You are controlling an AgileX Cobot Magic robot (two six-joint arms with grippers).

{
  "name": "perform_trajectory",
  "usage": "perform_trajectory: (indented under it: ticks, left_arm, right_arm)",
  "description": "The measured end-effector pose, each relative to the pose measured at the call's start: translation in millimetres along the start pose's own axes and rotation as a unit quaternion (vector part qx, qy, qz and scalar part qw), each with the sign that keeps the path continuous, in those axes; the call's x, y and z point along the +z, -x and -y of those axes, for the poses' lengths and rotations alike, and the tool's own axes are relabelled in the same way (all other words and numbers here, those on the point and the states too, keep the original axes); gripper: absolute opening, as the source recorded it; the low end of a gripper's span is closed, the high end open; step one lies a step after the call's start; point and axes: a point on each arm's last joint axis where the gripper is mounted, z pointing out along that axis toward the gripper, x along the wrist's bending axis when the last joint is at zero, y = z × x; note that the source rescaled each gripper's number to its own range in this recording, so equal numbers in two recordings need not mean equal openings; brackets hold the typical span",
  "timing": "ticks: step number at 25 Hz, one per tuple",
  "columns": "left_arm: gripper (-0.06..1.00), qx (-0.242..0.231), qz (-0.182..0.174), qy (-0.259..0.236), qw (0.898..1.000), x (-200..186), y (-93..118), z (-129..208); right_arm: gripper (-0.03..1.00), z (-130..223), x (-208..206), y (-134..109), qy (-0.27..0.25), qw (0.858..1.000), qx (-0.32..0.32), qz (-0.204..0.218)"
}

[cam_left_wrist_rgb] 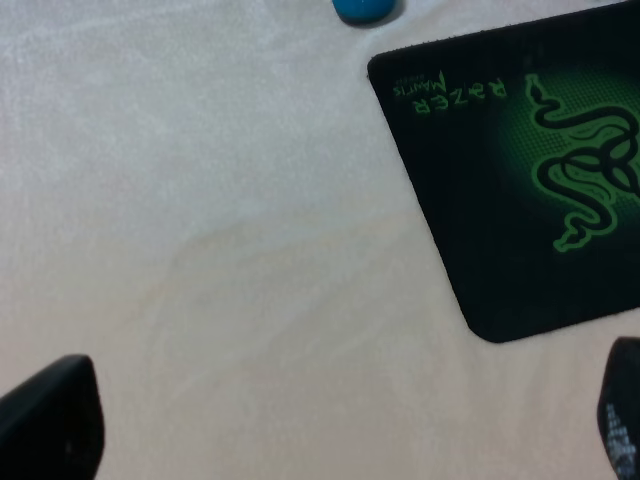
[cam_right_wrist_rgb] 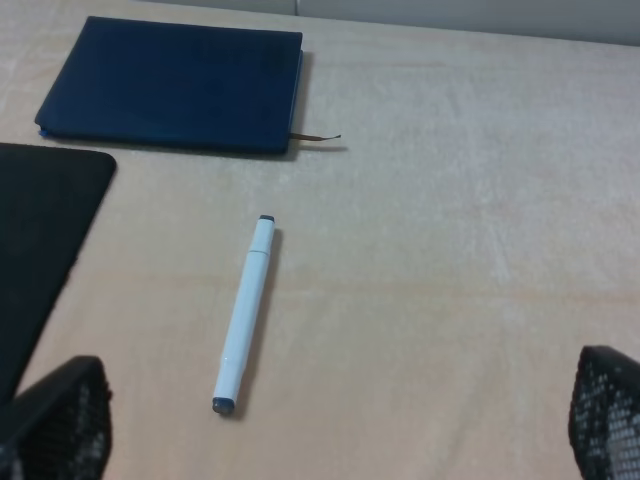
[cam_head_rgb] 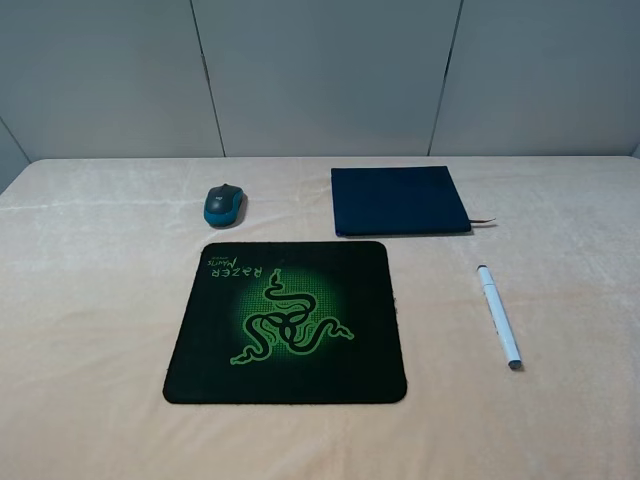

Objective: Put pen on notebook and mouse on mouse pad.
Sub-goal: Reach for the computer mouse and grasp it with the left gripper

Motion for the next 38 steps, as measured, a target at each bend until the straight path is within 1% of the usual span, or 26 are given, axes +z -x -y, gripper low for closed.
perform_trajectory:
  ticks: [14,18,20,24,28,31,35,38]
  left_arm:
    - [1.0,0.0,0.0,0.002,1.0,-0.9,0.0,-0.6]
    - [1.0,0.003,-0.003,0.027,1.0,-15.1,0.6,-10.8]
    - [1.0,0.004,-0.004,0.035,0.999,-24.5,0.3,-22.9]
    - [1.0,-0.007,-0.004,0.025,1.0,-33.7,-2.8,-56.4]
    - [1.0,-0.024,-0.005,-0.009,1.0,-28.0,-8.7,-95.5]
    - [1.0,-0.03,-0.005,-0.038,0.999,-16.9,-13.9,-126.4]
    - [1.0,-0.037,-0.002,-0.082,0.996,9.2,-21.4,-164.0]
    - [1.0,-0.052,0.001,-0.128,0.99,33.6,-26.7,-186.0]
  right_arm:
    - [1.0,0.0,0.0,0.0,0.0,1.0,0.0,0.0]
    - [1.0,0.0,0.0,0.0,0.0,1.0,0.0,0.0]
    - [1.0,0.0,0.0,0.0,0.0,1.0,0.0,0.0]
    - [1.0,0.0,0.0,0.0,0.0,1.0,0.0,0.0]
    - [1.0,0.0,0.0,0.0,0.0,1.0,0.0,0.0]
    - [1.0,0.0,0.0,0.0,0.0,1.0,0.0,0.0]
    - [1.0,0.0,0.0,0.0,0.0,1.0,0.0,0.0]
    - [1.0,0.0,0.0,0.0,0.0,1.0,0.0,0.0]
